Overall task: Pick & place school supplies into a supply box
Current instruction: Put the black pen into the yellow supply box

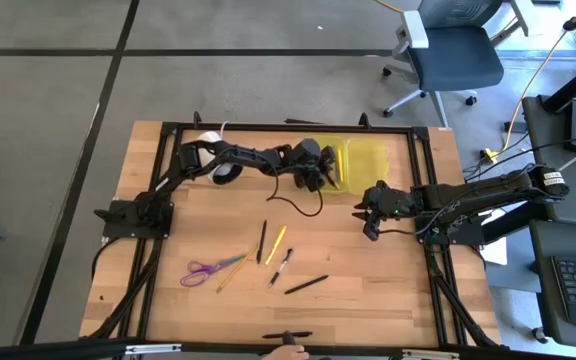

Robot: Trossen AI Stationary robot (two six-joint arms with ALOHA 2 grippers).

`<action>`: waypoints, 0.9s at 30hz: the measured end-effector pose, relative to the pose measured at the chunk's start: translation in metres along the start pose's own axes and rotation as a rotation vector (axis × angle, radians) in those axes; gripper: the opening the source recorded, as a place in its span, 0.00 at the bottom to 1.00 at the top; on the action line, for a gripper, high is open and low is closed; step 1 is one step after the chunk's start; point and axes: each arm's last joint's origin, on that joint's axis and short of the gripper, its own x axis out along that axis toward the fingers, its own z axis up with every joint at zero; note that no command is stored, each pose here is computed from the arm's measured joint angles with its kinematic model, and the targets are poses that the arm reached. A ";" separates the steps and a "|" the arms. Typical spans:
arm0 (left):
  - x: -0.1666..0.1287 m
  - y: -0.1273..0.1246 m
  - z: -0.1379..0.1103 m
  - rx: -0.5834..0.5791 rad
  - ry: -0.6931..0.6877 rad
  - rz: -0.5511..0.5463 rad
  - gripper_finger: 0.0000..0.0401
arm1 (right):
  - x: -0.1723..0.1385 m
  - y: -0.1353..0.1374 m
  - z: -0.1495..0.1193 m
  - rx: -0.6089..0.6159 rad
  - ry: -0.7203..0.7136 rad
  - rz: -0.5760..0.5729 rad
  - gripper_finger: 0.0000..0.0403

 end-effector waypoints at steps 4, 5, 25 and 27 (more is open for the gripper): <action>0.000 0.001 0.003 0.004 -0.003 0.012 0.19 | 0.000 0.000 0.000 -0.001 0.002 -0.001 0.31; -0.001 0.003 0.004 0.003 -0.001 0.018 0.19 | 0.000 0.000 0.000 -0.001 0.002 -0.001 0.31; -0.083 0.079 0.019 -0.451 -0.057 0.171 0.18 | -0.002 0.010 0.013 -0.179 -0.108 0.199 0.31; -0.100 0.084 0.019 -0.537 -0.061 0.120 0.18 | -0.002 0.012 0.014 -0.197 -0.116 0.256 0.31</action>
